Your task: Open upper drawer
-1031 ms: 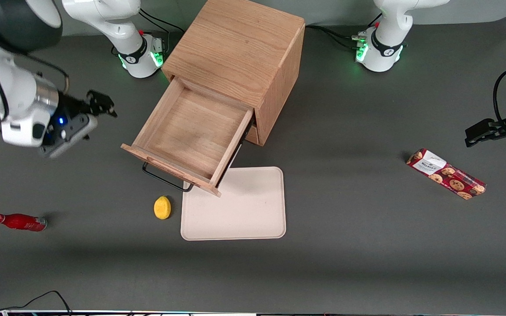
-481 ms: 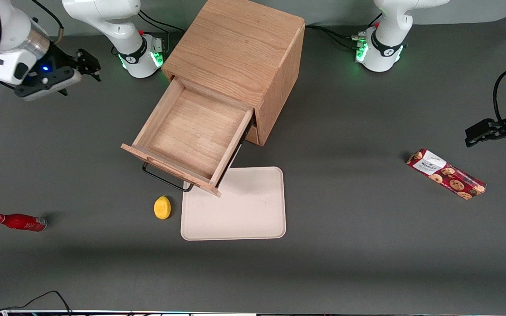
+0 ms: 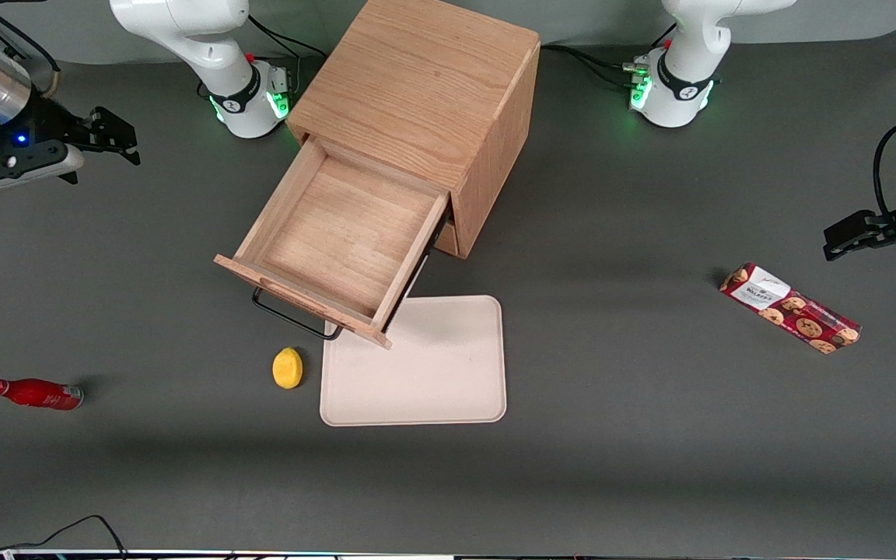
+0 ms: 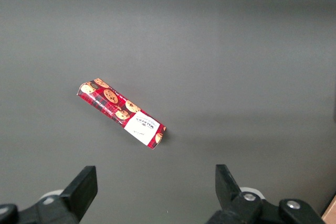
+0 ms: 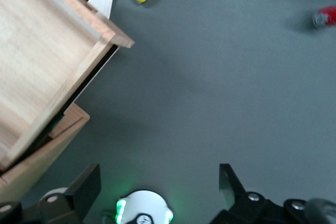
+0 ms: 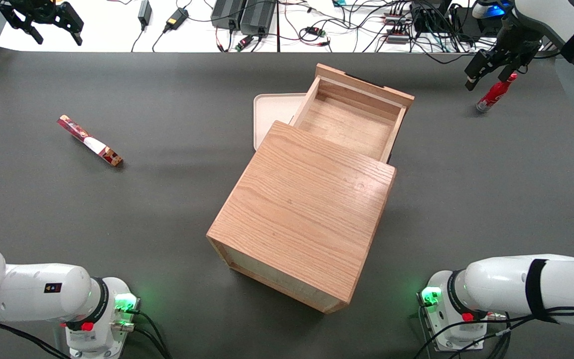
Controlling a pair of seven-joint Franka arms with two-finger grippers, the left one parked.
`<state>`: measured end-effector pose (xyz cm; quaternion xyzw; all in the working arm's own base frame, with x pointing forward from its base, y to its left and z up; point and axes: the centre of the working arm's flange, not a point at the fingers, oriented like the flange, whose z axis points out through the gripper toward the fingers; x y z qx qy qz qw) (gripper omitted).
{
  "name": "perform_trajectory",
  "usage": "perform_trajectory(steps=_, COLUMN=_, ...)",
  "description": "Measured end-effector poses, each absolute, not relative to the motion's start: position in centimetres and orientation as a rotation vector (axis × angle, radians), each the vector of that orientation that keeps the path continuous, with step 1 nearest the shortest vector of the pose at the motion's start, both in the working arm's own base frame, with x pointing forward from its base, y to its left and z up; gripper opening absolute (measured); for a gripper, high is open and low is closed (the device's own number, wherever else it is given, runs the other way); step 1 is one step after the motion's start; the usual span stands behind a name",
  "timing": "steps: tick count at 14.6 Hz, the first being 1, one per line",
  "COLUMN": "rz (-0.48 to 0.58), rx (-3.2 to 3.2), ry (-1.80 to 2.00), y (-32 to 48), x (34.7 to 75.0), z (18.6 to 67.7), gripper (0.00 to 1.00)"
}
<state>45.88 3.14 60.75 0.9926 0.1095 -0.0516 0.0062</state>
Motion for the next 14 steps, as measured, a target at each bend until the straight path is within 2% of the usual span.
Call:
perform_trajectory(steps=7, rz=-0.145, rx=3.11, ry=0.271, y=3.4, x=45.2, z=61.7, gripper=1.0)
perform_trajectory(steps=14, rz=-0.232, rx=3.135, ry=0.128, y=1.2, x=45.3, z=61.3, gripper=1.0)
